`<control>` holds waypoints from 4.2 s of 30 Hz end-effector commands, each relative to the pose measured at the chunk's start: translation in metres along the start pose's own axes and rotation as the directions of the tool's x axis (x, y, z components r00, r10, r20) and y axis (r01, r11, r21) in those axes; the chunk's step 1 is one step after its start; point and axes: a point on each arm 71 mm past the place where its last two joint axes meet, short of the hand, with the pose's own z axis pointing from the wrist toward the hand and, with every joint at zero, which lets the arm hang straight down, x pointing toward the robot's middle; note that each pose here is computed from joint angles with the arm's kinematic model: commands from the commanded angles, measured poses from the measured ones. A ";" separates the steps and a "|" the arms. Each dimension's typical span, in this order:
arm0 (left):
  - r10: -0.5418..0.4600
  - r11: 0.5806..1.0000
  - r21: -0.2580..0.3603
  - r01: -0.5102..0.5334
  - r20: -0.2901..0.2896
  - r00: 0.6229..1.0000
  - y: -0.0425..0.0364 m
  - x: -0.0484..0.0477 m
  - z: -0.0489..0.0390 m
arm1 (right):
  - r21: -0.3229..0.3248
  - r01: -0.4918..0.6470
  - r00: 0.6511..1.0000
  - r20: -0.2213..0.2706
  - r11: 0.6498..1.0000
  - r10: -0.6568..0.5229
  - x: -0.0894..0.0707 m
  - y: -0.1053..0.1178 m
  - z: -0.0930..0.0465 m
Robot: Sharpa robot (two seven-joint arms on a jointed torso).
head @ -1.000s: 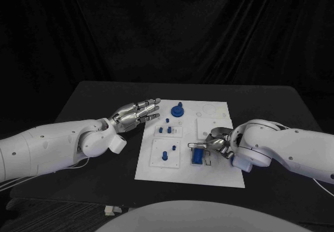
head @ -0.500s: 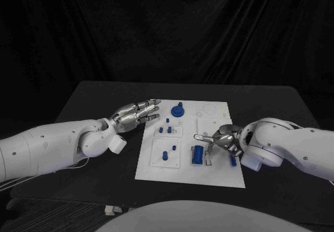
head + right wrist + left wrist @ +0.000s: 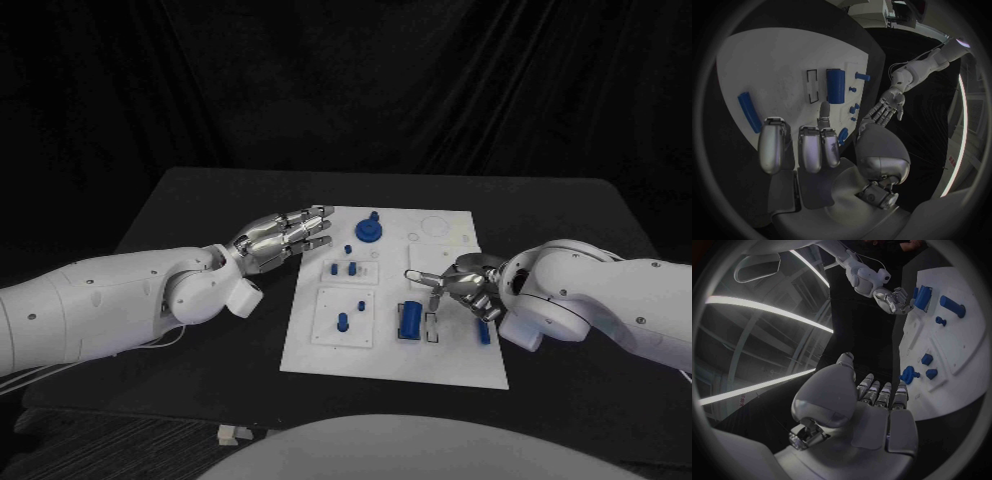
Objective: Assemble the parts on the task board
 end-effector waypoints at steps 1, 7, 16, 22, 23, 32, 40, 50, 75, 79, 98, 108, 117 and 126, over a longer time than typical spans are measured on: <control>-0.012 1.000 0.012 0.012 -0.012 1.000 -0.0001 0.0020 0.0009 | -0.022 -0.048 0.999 -0.016 0.999 0.048 0.000 0.003 0.001; -0.012 1.000 0.013 0.012 -0.011 1.000 -0.0002 0.0020 0.0007 | -0.017 -0.037 0.998 -0.042 0.999 0.036 0.002 0.005 0.004; -0.012 1.000 0.014 0.012 -0.010 1.000 -0.0002 0.0015 0.0004 | -0.030 -0.032 0.998 -0.051 0.999 0.031 0.004 0.009 0.007; -0.012 1.000 0.014 0.012 -0.011 1.000 0.0000 0.0014 0.0006 | -0.042 -0.035 0.998 -0.045 0.998 0.033 0.004 0.011 0.009; -0.012 1.000 0.014 0.012 -0.011 1.000 0.0000 0.0014 0.0007 | -0.044 -0.036 0.998 -0.044 0.998 0.034 0.003 0.011 0.009; -0.012 1.000 0.017 0.012 -0.010 1.000 0.0000 0.0013 0.0004 | -0.052 -0.055 0.998 -0.015 0.997 0.055 -0.001 0.007 0.007; -0.011 1.000 0.025 0.011 -0.005 1.000 -0.0007 0.0004 -0.0008 | -0.102 -0.062 0.996 0.051 0.993 0.067 -0.010 0.005 -0.004; -0.010 0.999 0.038 0.010 -0.004 1.000 -0.0015 0.0004 -0.0010 | -0.242 0.197 0.957 0.259 0.950 -0.133 -0.018 0.017 -0.027; -0.007 0.999 0.049 0.007 0.004 1.000 -0.0023 -0.0004 -0.0020 | 0.143 0.545 0.780 0.274 0.826 -0.563 -0.037 -0.034 -0.048; -0.006 0.999 0.051 0.006 0.007 1.000 -0.0025 -0.0008 -0.0024 | 0.160 0.536 0.793 0.240 0.829 -0.560 -0.037 -0.040 -0.047; -0.007 0.999 0.049 0.007 0.006 1.000 -0.0017 -0.0010 -0.0029 | 0.197 0.530 0.822 0.119 0.825 -0.557 -0.029 -0.053 -0.034; -0.011 0.999 0.043 0.011 0.001 1.000 -0.0001 -0.0001 -0.0023 | 0.201 0.529 0.826 0.098 0.824 -0.555 -0.024 -0.056 -0.028; -0.015 0.999 0.037 0.015 -0.003 1.000 0.0018 0.0010 -0.0018 | 0.198 0.497 0.847 0.099 0.845 -0.522 -0.021 -0.059 -0.021; -0.020 0.999 0.032 0.020 -0.007 1.000 0.0042 0.0017 -0.0020 | 0.185 0.478 0.858 0.112 0.859 -0.502 -0.017 -0.054 -0.016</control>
